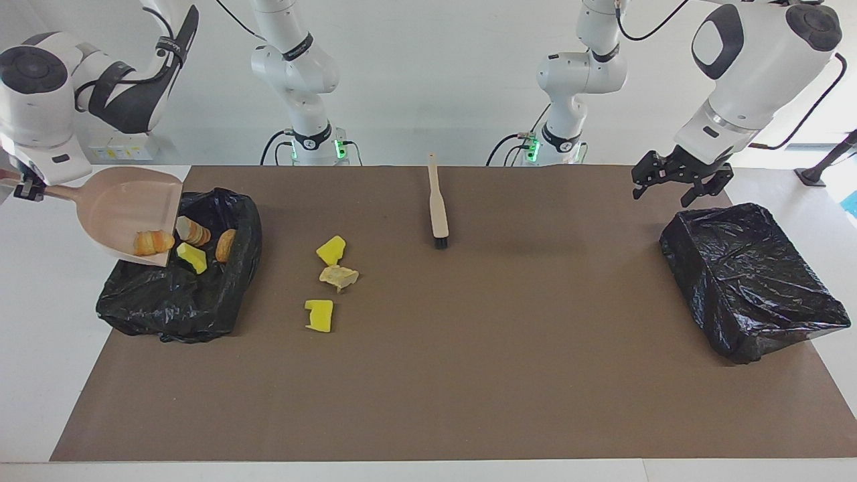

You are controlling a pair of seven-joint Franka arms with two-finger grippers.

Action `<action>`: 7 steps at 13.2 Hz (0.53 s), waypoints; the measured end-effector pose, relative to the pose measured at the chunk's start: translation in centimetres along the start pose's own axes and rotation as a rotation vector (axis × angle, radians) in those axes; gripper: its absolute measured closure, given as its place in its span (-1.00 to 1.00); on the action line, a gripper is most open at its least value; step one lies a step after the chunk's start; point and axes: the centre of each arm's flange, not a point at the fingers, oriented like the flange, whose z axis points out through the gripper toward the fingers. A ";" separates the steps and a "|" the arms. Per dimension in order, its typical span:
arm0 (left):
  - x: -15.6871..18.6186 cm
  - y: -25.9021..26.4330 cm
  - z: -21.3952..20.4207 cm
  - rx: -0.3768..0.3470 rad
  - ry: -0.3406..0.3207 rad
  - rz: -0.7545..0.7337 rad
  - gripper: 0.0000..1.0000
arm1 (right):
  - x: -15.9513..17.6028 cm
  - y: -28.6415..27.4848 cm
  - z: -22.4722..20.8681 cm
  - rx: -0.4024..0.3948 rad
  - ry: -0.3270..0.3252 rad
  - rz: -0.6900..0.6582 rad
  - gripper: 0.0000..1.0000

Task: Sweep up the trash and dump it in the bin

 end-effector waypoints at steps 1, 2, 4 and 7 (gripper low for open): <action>-0.3 -0.2 -0.5 -0.001 -0.011 -0.008 -1.00 | 0.0 0.2 -0.2 -0.010 -0.033 -0.018 0.37; -0.4 -0.2 -0.8 -0.001 -0.011 -0.022 -1.00 | 0.2 0.7 -0.6 -0.025 -0.069 -0.040 0.37; -0.5 0.0 -1.3 0.002 0.000 -0.066 -1.00 | 1.5 1.7 -1.7 -0.044 -0.132 -0.075 0.37; -0.6 0.0 -1.5 0.004 0.004 -0.084 -1.00 | 4.9 3.1 -2.9 -0.056 -0.212 -0.080 0.37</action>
